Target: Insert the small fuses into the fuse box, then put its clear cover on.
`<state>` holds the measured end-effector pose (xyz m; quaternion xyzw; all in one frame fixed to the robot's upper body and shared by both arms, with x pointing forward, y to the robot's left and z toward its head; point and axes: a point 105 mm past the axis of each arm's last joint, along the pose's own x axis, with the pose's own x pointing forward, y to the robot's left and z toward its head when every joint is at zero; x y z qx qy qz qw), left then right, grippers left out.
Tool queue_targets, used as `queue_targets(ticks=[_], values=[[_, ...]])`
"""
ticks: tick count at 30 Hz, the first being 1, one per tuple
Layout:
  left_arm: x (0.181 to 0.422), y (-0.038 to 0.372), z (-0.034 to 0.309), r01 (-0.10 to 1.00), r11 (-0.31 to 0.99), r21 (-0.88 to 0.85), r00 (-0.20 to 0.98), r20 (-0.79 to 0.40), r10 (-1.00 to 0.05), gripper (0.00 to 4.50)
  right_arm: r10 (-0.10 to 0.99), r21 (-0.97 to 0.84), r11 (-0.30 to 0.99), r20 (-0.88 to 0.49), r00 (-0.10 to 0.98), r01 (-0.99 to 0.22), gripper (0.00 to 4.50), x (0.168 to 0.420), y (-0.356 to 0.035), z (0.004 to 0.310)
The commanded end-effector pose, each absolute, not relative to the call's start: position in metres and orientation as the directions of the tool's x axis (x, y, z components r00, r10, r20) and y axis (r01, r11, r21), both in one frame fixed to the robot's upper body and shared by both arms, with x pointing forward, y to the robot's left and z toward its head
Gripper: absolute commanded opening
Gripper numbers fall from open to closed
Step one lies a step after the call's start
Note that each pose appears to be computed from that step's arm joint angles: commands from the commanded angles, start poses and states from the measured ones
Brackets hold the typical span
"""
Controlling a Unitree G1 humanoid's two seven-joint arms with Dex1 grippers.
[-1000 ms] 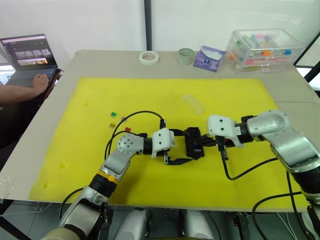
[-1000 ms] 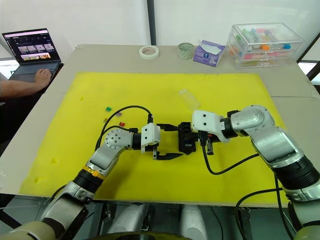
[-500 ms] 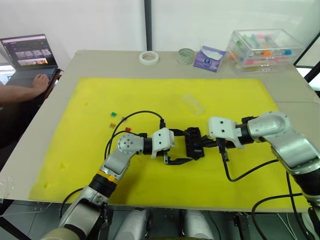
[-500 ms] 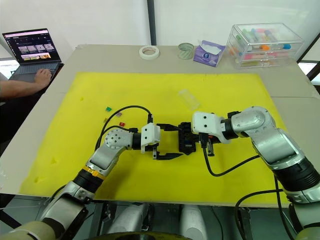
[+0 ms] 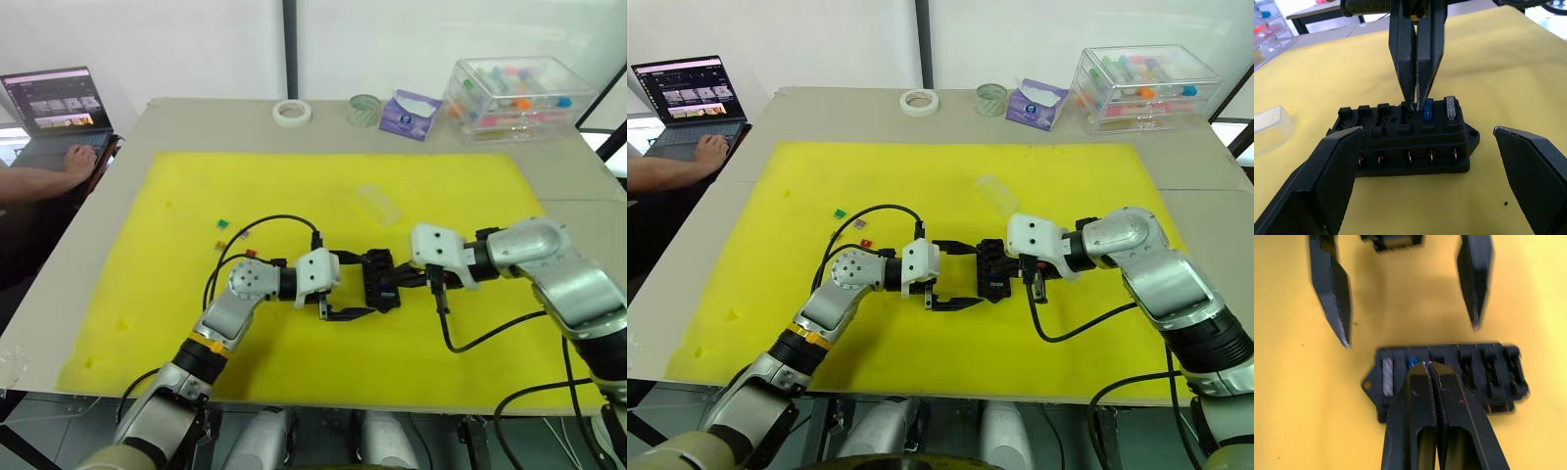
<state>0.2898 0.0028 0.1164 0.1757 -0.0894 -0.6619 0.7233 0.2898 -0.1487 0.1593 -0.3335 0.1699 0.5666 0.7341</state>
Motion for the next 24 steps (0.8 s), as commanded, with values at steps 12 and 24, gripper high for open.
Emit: queue_targets(ticks=[12,24], values=[[0.270,0.089,0.146,0.911,0.119,0.395,0.188,-0.140,-0.972,4.50,0.792,-0.408,0.233,-0.448,0.416,-0.883,0.05,0.291,-0.173,0.207],[0.296,0.246,0.198,0.760,0.556,0.337,0.635,-0.198,-0.747,4.50,0.786,-0.432,0.428,-0.256,0.563,-0.794,3.65,0.284,-0.207,0.235]])
